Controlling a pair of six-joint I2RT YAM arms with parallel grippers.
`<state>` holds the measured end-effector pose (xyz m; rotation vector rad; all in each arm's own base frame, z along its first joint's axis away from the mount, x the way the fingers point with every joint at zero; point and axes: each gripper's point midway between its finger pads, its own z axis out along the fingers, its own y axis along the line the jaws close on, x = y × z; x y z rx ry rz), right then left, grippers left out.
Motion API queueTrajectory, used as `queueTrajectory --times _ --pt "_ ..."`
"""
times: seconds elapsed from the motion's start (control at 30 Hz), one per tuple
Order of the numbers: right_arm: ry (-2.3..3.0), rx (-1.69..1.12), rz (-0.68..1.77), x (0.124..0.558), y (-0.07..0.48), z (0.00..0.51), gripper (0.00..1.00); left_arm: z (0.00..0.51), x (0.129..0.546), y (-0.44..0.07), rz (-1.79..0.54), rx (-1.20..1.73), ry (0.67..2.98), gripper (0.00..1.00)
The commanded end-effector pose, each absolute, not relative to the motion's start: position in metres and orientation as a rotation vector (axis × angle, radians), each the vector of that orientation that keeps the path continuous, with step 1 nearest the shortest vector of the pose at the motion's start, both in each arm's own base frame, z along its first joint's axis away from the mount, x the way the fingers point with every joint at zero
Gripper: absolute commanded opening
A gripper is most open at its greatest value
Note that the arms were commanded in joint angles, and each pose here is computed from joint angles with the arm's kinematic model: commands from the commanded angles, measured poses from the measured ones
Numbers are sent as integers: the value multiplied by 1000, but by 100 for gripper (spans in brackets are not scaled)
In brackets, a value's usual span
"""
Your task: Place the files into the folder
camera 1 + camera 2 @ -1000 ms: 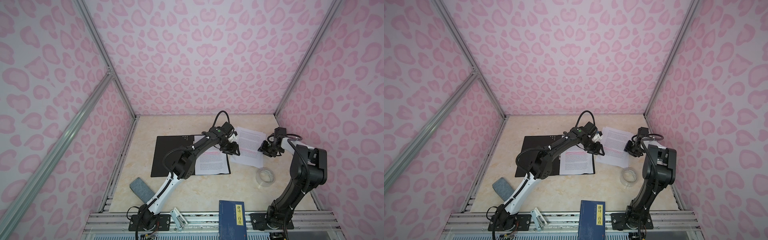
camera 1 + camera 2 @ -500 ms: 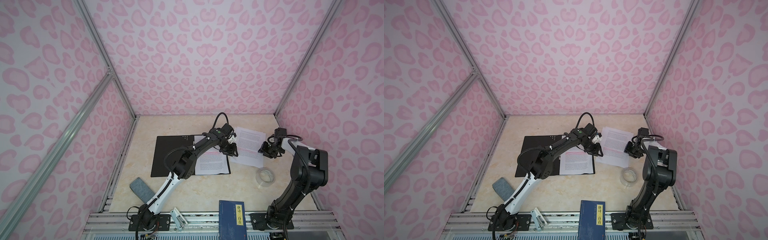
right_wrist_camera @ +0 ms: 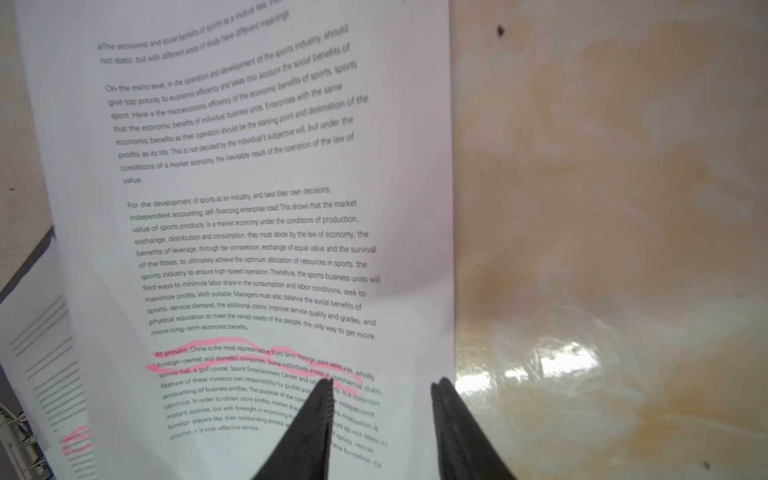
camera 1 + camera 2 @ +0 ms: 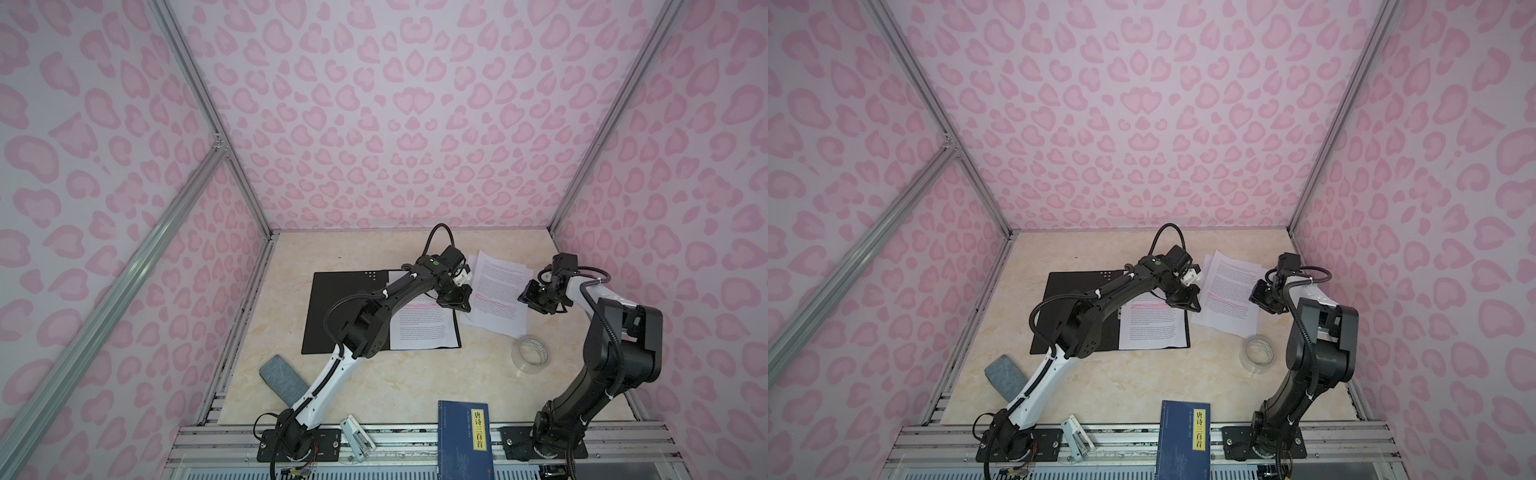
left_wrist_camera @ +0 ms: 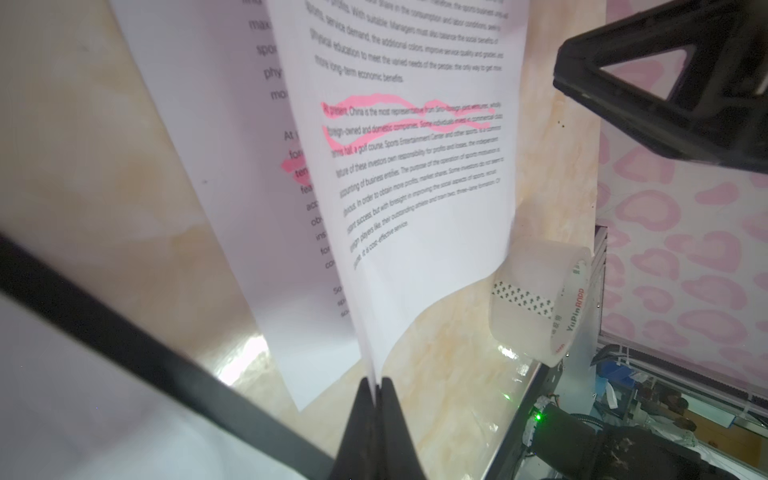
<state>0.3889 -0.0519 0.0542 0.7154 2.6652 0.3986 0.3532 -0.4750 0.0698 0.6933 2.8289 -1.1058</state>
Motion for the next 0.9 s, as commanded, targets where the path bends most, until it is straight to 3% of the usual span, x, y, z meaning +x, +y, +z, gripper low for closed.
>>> queueTrajectory --times 0.0,0.27,0.5,0.87 --pt "2630 728 440 391 -48 65 43 106 364 -458 -1078 635 2786 4" --pt "2572 602 558 399 -11 106 43 148 355 -402 -1099 492 2803 4" --pt "2570 462 624 396 35 135 44 146 326 -350 -1029 397 2873 4" --pt "2645 241 698 374 114 136 44 119 321 -293 -974 99 2911 4"
